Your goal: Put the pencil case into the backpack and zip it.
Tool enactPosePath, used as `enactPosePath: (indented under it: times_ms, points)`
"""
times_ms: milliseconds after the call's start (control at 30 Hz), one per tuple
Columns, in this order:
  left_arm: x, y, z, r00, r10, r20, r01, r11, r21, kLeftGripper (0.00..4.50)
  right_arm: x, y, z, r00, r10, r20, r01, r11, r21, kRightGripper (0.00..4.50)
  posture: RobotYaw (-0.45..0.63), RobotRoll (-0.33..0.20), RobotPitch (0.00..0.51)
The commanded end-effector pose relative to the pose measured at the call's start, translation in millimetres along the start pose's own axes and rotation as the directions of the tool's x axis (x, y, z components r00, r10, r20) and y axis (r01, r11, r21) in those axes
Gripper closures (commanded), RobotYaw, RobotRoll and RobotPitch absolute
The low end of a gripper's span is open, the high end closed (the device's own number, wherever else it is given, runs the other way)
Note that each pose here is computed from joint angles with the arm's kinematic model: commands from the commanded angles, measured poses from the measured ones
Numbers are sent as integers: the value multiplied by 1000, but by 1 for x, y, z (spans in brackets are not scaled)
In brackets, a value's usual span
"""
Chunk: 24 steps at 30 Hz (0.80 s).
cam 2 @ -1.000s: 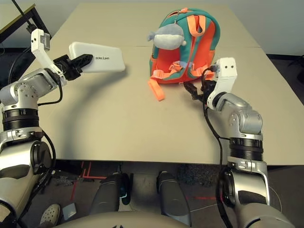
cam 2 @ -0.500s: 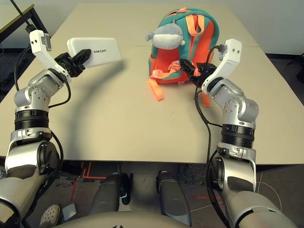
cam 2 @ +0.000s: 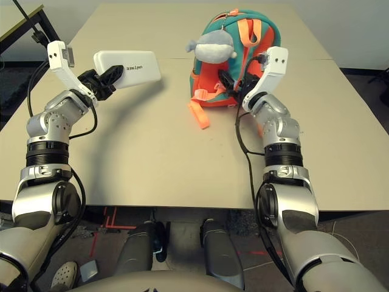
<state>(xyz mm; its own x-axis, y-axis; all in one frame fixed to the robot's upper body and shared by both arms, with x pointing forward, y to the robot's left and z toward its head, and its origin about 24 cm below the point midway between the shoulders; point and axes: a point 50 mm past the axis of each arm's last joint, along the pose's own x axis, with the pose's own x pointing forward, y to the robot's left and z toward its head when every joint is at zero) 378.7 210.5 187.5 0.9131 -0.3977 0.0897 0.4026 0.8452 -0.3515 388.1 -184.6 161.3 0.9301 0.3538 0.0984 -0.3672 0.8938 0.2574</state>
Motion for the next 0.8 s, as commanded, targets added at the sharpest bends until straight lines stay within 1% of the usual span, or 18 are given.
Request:
enactPosePath:
  times_ms: [33,67,167,200,233,467,667,800]
  points:
    - [-1,-3,5,1000,-8,26,7,1000,29,3194,2,2,-1,1000,17,-2,-17,1000,-11,2045,-131,0,109]
    - [-1,-3,4,1000,-8,25,7,1000,29,3194,2,2,-1,1000,17,-1,-17,1000,-13,2511,-131,0,109]
    - [1,-4,2,1000,-12,20,11,1000,29,3194,1,1,-1,1000,17,-4,-17,1000,-26,3608,-136,0,108]
    - [1,-4,2,1000,-14,18,13,1000,28,3195,1,1,-1,1000,17,-5,-17,999,-30,3846,-136,0,108]
    - [2,-5,1,1000,-15,17,15,1000,28,3195,1,1,-1,1000,17,-5,-17,999,-33,3929,-136,0,108]
    - [5,-7,-2,1000,-26,8,25,999,24,3218,-4,7,5,998,67,-5,-67,994,-84,3931,-149,0,106]
    - [7,-8,-7,1000,-31,2,31,999,16,3218,-30,24,24,983,184,-16,-184,968,-168,3931,-157,0,110]
    - [8,-9,-11,999,-34,-3,34,999,9,3218,-47,34,39,977,212,-14,-211,965,-154,3931,-163,0,111]
